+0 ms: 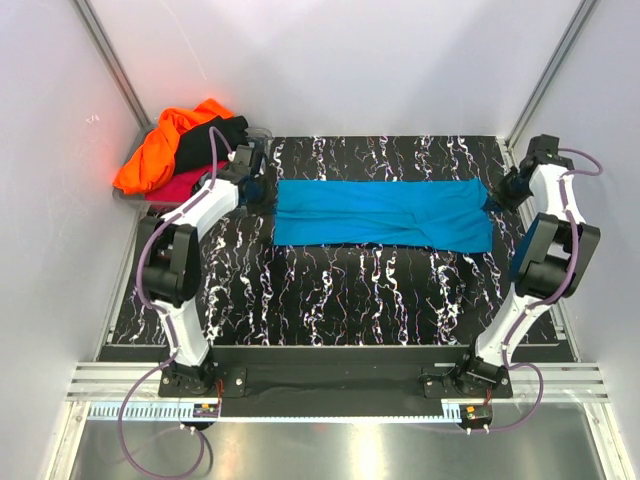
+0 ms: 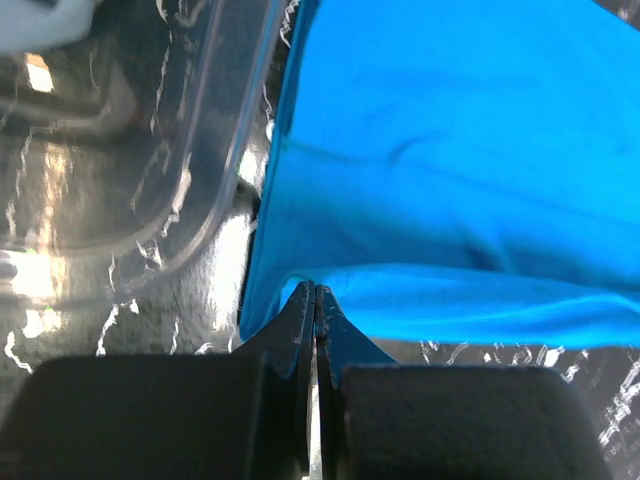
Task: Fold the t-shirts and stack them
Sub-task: Fold the tshirt
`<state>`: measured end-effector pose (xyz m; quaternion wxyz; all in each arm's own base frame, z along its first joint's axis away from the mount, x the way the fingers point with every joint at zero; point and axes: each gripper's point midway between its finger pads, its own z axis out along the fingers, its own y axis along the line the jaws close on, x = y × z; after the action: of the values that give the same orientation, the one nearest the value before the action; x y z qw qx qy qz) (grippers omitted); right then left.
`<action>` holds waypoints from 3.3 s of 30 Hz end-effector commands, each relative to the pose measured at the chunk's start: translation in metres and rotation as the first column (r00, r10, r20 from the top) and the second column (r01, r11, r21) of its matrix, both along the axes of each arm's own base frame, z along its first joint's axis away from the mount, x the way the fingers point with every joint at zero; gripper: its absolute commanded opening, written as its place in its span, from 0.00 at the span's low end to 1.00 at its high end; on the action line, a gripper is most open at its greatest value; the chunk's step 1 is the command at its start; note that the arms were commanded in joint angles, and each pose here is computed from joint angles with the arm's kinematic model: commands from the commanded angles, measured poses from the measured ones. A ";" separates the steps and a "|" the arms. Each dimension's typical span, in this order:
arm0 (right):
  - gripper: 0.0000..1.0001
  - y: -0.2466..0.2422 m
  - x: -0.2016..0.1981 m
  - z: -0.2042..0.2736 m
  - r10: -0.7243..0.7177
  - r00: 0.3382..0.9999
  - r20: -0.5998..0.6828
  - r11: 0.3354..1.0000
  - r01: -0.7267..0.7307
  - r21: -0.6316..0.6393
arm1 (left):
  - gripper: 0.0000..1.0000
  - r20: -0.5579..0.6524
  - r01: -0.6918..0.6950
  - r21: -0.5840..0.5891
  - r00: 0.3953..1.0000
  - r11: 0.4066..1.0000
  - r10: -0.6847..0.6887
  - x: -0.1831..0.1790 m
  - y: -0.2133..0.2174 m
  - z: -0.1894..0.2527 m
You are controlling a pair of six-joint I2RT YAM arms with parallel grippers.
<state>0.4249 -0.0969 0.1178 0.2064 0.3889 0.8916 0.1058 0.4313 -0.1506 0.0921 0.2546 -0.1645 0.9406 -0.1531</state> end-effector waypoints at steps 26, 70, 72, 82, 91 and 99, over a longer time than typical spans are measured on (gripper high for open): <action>0.00 0.007 0.066 0.004 0.067 0.994 0.089 0.996 -0.072 0.051 | 0.00 -0.006 -0.013 0.116 1.000 0.993 0.013 0.061 0.019 -0.015; 0.57 0.029 -0.007 -0.062 -0.110 0.993 -0.032 0.991 0.107 -0.079 | 0.36 -0.225 0.425 0.025 0.884 0.905 -0.409 -0.060 -0.070 -0.081; 0.58 0.024 -0.005 -0.069 -0.120 0.992 -0.047 0.988 0.115 -0.102 | 0.36 -0.267 0.424 0.005 0.873 0.906 -0.407 -0.080 -0.066 -0.087; 0.59 0.032 0.050 -0.092 -0.019 0.999 -0.043 0.990 0.013 -0.142 | 0.36 -0.308 0.458 -0.165 0.818 0.874 -0.487 -0.186 -0.108 -0.071; 0.59 0.098 0.131 -0.104 0.142 0.989 0.034 0.974 -0.133 -0.185 | 0.37 -0.281 0.475 -0.341 0.772 0.811 -0.571 -0.258 -0.188 -0.055; 0.59 0.164 0.174 -0.085 0.319 0.940 0.119 0.935 -0.291 -0.204 | 0.38 -0.153 0.575 -0.455 0.702 0.680 -0.695 -0.290 -0.272 -0.023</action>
<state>0.5936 0.0510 0.0293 0.2881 0.2532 0.9201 0.0793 0.1370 -0.3821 0.0360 -0.0142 0.1022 0.9437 -0.3143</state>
